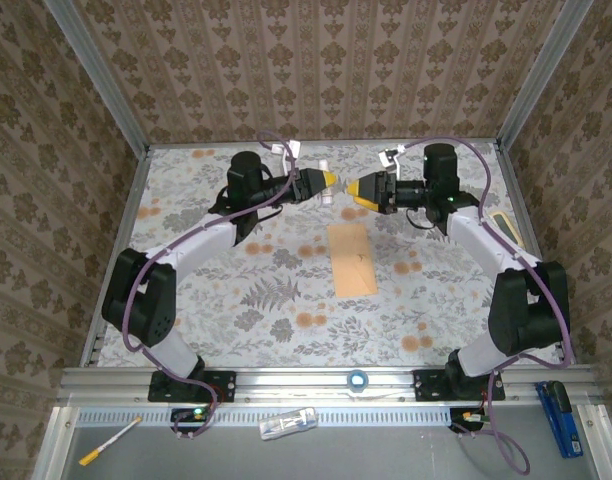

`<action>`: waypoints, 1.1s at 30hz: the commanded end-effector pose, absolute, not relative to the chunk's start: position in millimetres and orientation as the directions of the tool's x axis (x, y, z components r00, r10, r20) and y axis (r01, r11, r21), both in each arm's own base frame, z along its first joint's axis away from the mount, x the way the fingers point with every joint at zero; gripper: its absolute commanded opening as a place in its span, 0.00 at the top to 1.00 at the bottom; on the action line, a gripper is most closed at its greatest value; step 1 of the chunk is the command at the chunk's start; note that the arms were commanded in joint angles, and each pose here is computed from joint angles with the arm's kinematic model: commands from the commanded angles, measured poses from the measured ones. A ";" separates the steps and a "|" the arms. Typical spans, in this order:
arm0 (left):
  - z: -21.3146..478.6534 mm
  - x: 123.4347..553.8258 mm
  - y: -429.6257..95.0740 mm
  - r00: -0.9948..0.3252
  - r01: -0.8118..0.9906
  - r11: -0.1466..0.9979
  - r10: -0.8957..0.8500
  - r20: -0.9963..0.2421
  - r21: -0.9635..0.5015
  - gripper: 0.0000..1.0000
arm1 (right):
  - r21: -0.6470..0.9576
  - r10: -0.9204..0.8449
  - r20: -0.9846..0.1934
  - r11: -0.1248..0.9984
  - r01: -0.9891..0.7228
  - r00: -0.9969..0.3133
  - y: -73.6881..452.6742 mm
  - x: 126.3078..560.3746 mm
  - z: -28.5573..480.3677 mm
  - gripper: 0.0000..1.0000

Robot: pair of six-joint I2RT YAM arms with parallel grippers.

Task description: Place the letter into the envelope and seal it

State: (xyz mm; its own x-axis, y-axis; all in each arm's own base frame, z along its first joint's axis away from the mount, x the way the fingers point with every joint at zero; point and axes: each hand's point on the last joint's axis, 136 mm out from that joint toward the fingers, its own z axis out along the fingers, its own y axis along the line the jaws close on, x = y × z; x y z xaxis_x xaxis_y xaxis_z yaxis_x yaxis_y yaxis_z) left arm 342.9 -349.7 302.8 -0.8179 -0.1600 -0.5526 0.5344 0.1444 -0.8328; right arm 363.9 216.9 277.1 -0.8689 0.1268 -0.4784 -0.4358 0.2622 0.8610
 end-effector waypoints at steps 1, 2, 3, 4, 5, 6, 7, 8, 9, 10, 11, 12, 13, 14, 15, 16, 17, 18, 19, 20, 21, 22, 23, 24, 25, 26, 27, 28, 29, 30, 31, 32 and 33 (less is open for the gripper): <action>336.2 343.4 -348.8 -0.801 0.561 0.066 -0.206 -0.562 -0.825 0.94 | 0.825 0.093 -0.549 0.216 -0.522 -0.830 230.2 352.9 306.8 0.14; 337.7 343.8 -348.9 -0.803 0.558 0.060 -0.213 -0.557 -0.827 0.95 | 0.822 0.091 -0.554 0.213 -0.528 -0.827 233.9 352.0 309.4 0.15; 338.9 345.3 -349.0 -0.804 0.555 0.058 -0.220 -0.553 -0.830 0.95 | 0.821 0.088 -0.557 0.209 -0.532 -0.826 237.5 351.4 311.4 0.17; 339.6 346.9 -349.1 -0.805 0.551 0.059 -0.227 -0.548 -0.833 0.95 | 0.820 0.083 -0.559 0.204 -0.535 -0.825 240.8 350.5 312.6 0.18; 340.1 347.9 -349.4 -0.807 0.548 0.055 -0.230 -0.544 -0.835 0.95 | 0.821 0.078 -0.556 0.204 -0.533 -0.827 243.6 350.6 311.7 0.20; 341.7 348.5 -349.4 -0.807 0.546 0.049 -0.236 -0.541 -0.836 0.95 | 0.821 0.076 -0.556 0.204 -0.533 -0.828 246.2 351.0 311.2 0.22; 342.8 348.9 -349.7 -0.808 0.545 0.043 -0.238 -0.539 -0.837 0.95 | 0.823 0.073 -0.552 0.202 -0.530 -0.830 248.2 350.9 310.0 0.23; 343.0 349.8 -350.1 -0.811 0.540 0.039 -0.241 -0.532 -0.841 0.95 | 0.825 0.069 -0.551 0.197 -0.530 -0.831 250.7 350.4 309.8 0.24; 343.3 350.1 -350.6 -0.814 0.537 0.036 -0.240 -0.529 -0.843 0.95 | 0.824 0.070 -0.553 0.191 -0.533 -0.830 252.7 350.8 311.2 0.27; 342.0 350.7 -351.0 -0.817 0.533 0.035 -0.239 -0.525 -0.845 0.95 | 0.824 0.071 -0.555 0.186 -0.536 -0.829 254.0 351.1 312.9 0.30; 342.1 350.9 -351.3 -0.817 0.532 0.034 -0.241 -0.524 -0.846 0.95 | 0.823 0.069 -0.557 0.180 -0.539 -0.828 256.2 351.3 314.4 0.33; 342.1 350.9 -351.2 -0.817 0.532 0.034 -0.241 -0.524 -0.846 0.95 | 0.823 0.068 -0.557 0.177 -0.540 -0.827 257.9 351.9 314.7 0.35; 341.2 351.5 -351.3 -0.817 0.531 0.036 -0.243 -0.522 -0.847 0.95 | 0.823 0.066 -0.557 0.175 -0.540 -0.828 259.3 352.0 314.6 0.36; 342.3 351.2 -351.3 -0.815 0.535 0.035 -0.244 -0.526 -0.844 0.95 | 0.824 0.067 -0.556 0.173 -0.540 -0.828 260.0 353.1 314.4 0.39; 342.2 351.5 -351.1 -0.813 0.536 0.036 -0.247 -0.527 -0.843 0.95 | 0.826 0.068 -0.554 0.170 -0.538 -0.830 261.2 354.1 313.6 0.41; 342.1 352.0 -350.5 -0.812 0.536 0.037 -0.250 -0.527 -0.843 0.96 | 0.828 0.070 -0.551 0.166 -0.535 -0.832 262.4 354.9 312.9 0.44; 341.2 352.1 -350.5 -0.812 0.535 0.038 -0.251 -0.526 -0.844 0.95 | 0.829 0.070 -0.551 0.160 -0.536 -0.832 263.7 354.7 314.0 0.46; 341.5 352.2 -350.2 -0.811 0.536 0.039 -0.252 -0.528 -0.843 0.95 | 0.831 0.071 -0.549 0.159 -0.534 -0.833 264.5 355.4 313.1 0.48; 340.6 352.3 -350.1 -0.812 0.534 0.040 -0.252 -0.526 -0.844 0.96 | 0.832 0.072 -0.546 0.161 -0.531 -0.834 265.5 355.9 312.3 0.50; 340.3 352.4 -350.2 -0.812 0.534 0.040 -0.254 -0.526 -0.844 0.95 | 0.834 0.071 -0.543 0.160 -0.528 -0.836 266.0 356.5 311.1 0.52; 340.5 353.0 -349.8 -0.812 0.534 0.040 -0.256 -0.525 -0.845 0.95 | 0.835 0.071 -0.542 0.159 -0.527 -0.837 267.1 356.9 310.6 0.53; 340.0 352.9 -349.8 -0.812 0.532 0.041 -0.256 -0.524 -0.846 0.95 | 0.835 0.074 -0.541 0.159 -0.526 -0.838 267.2 357.7 310.4 0.54; 339.7 353.0 -349.9 -0.813 0.532 0.041 -0.256 -0.524 -0.846 0.95 | 0.836 0.076 -0.541 0.158 -0.526 -0.837 267.4 358.4 310.5 0.55; 340.9 353.3 -349.8 -0.811 0.534 0.041 -0.258 -0.525 -0.845 0.95 | 0.836 0.080 -0.541 0.159 -0.525 -0.837 267.6 359.0 310.7 0.56; 339.8 353.7 -349.7 -0.812 0.532 0.043 -0.259 -0.523 -0.846 0.95 | 0.836 0.081 -0.541 0.160 -0.525 -0.837 267.8 359.6 310.7 0.58; 340.4 354.1 -349.5 -0.810 0.533 0.044 -0.262 -0.525 -0.845 0.95 | 0.837 0.081 -0.539 0.160 -0.523 -0.838 268.0 360.1 310.6 0.59; 340.0 354.5 -349.3 -0.810 0.532 0.046 -0.264 -0.524 -0.846 0.96 | 0.838 0.083 -0.538 0.160 -0.522 -0.839 268.3 360.6 310.7 0.60; 340.1 354.8 -349.2 -0.809 0.533 0.046 -0.266 -0.524 -0.845 0.96 | 0.838 0.084 -0.538 0.161 -0.521 -0.839 268.7 360.9 310.4 0.61; 339.3 355.0 -349.3 -0.810 0.531 0.047 -0.266 -0.523 -0.846 0.96 | 0.838 0.087 -0.538 0.163 -0.521 -0.838 268.7 361.7 310.6 0.63; 338.1 355.1 -349.4 -0.812 0.527 0.048 -0.265 -0.520 -0.848 0.96 | 0.838 0.089 -0.538 0.164 -0.521 -0.838 269.0 361.9 311.0 0.65; 338.7 354.8 -349.3 -0.811 0.529 0.047 -0.266 -0.521 -0.847 0.96 | 0.839 0.091 -0.537 0.166 -0.519 -0.839 268.8 362.5 311.1 0.66; 337.5 355.1 -349.3 -0.811 0.527 0.051 -0.267 -0.520 -0.848 0.96 | 0.839 0.094 -0.536 0.168 -0.517 -0.839 269.3 362.9 311.1 0.67; 337.5 354.9 -349.0 -0.811 0.527 0.051 -0.269 -0.520 -0.848 0.96 | 0.840 0.097 -0.534 0.172 -0.514 -0.840 268.9 363.7 310.6 0.69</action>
State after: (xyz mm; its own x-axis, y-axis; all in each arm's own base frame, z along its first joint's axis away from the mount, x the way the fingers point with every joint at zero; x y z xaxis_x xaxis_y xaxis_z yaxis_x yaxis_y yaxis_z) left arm 351.4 -349.7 326.8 -0.8310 -0.2446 -0.4995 0.4988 0.0697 -0.8639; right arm 357.1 265.3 300.3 -0.8605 0.0799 -0.5032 -0.4853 0.1722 0.8572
